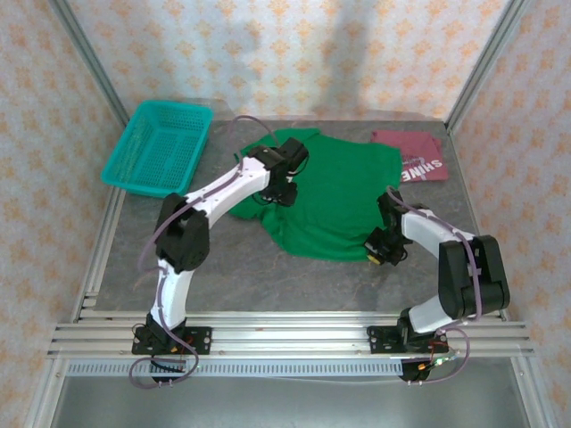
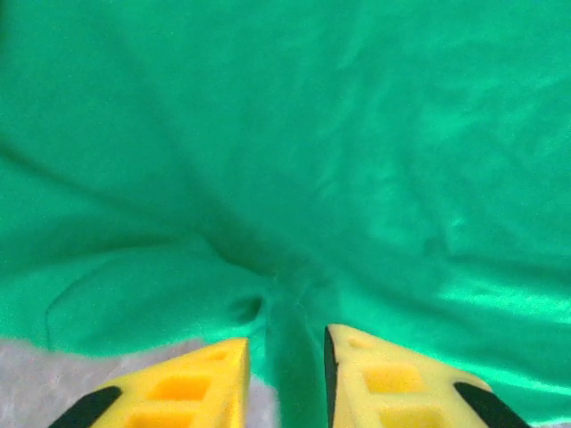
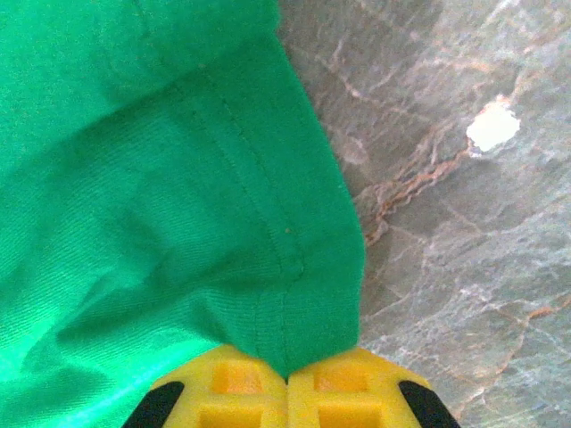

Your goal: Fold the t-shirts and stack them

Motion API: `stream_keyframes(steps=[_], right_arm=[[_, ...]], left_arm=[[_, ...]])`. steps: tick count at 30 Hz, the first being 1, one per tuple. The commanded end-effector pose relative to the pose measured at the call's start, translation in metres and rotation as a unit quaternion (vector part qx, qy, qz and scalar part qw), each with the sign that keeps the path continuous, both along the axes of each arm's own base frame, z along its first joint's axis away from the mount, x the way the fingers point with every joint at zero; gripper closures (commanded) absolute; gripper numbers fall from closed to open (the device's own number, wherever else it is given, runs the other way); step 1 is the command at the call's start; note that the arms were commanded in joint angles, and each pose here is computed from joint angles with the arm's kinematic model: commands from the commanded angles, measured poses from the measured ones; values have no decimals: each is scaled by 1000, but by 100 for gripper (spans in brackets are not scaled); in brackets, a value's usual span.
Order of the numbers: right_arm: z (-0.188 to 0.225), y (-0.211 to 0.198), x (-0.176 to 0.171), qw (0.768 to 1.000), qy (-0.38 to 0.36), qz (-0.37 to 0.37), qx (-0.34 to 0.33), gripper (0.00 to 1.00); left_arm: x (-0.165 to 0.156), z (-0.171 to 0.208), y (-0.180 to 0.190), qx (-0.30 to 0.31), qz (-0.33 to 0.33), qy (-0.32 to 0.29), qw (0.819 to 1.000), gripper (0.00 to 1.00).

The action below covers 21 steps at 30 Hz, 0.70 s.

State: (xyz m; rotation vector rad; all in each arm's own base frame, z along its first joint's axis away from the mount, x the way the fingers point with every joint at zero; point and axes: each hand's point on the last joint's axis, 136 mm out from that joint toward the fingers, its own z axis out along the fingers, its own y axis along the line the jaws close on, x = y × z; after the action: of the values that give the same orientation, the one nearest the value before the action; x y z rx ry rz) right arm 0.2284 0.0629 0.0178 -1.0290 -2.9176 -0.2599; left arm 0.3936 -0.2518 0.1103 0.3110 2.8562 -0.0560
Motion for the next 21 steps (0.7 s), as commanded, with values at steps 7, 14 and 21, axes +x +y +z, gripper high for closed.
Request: stream_keyframes(steps=[7,14,21], right_arm=[[-3,-4,3,1000,7,16,-12,100],[-4,1,9,1000,11,19,2,100],[1,4,16,1000,6,26,9,100]], left_arm=[[4,36,-28,-98,17,-6,995,34],[-37,42,35,-168,162,-7,972,23],[-54,-18,45,-233,258,42,937,33]])
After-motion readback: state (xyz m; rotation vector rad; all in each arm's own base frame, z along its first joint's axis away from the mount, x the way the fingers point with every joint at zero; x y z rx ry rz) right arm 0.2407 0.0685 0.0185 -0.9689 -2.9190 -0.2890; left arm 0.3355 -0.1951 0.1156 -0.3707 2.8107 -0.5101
